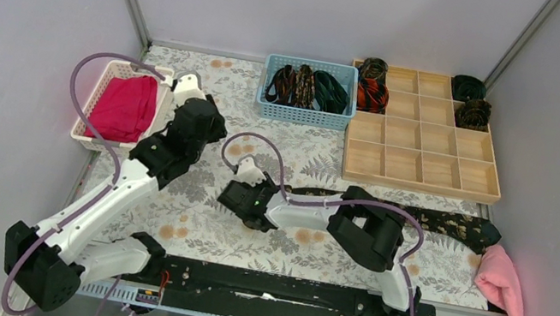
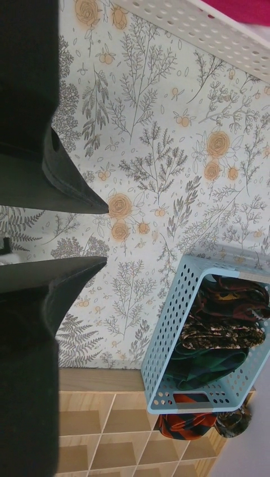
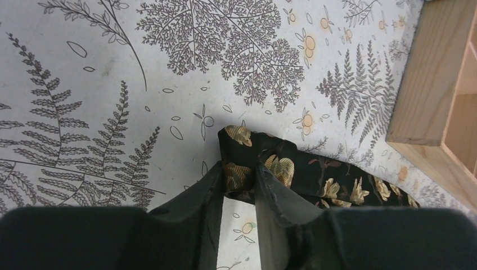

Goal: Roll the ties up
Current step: Roll the tie at the center of the board.

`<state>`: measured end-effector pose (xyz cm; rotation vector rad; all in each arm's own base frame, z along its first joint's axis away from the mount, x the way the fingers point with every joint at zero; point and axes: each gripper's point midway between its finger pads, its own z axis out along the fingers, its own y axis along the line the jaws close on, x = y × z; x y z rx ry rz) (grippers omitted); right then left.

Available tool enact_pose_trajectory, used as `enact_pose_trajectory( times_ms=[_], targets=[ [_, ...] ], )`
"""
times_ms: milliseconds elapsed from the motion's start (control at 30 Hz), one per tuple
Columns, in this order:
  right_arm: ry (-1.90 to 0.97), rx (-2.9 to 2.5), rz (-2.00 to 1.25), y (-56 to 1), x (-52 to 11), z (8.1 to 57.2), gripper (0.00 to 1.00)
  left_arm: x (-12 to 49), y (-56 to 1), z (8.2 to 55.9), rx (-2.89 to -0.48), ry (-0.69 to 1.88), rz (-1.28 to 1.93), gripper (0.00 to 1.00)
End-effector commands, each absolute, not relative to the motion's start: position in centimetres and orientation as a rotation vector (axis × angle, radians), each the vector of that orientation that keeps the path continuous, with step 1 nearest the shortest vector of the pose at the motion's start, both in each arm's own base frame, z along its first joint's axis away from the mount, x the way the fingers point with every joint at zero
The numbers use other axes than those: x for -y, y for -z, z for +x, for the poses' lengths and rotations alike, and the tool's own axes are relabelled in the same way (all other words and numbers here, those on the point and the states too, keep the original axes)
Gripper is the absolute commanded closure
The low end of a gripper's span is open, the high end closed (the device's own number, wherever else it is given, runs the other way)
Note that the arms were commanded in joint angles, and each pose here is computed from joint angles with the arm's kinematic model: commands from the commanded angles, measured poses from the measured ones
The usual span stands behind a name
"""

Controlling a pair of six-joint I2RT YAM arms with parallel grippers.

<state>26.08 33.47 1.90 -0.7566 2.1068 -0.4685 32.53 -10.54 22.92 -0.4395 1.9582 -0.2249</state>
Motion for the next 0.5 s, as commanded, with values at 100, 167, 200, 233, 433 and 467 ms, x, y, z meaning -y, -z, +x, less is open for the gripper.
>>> enact_pose_trajectory(
  times_ms=[100,167,200,233,433,467],
  targets=[
    [0.259,-2.236,-0.66,-2.2,-33.5,25.6,0.74,9.2,-23.4,31.8,-1.908,0.207,-0.473,0.74],
    [0.169,-2.261,-0.617,-2.9,-33.9,25.5,0.74,9.3,-22.9,31.8,-1.912,0.207,-0.474,0.81],
    [0.115,-2.271,-0.595,-3.3,-34.1,25.4,0.74,9.5,-22.6,31.9,-1.92,0.212,-0.468,0.84],
    [0.071,-2.277,-0.567,-3.7,-34.1,25.4,0.74,9.7,-22.1,32.0,-1.933,0.217,-0.464,0.88],
    [-0.32,-2.325,-0.389,-5.4,-34.3,24.9,0.75,11.8,-19.1,32.8,-2.009,0.275,-0.418,1.0],
    [-0.391,-2.313,-0.368,-5.8,-34.5,24.9,0.75,12.2,-18.7,32.9,-2.021,0.29,-0.408,1.0]
  ],
)
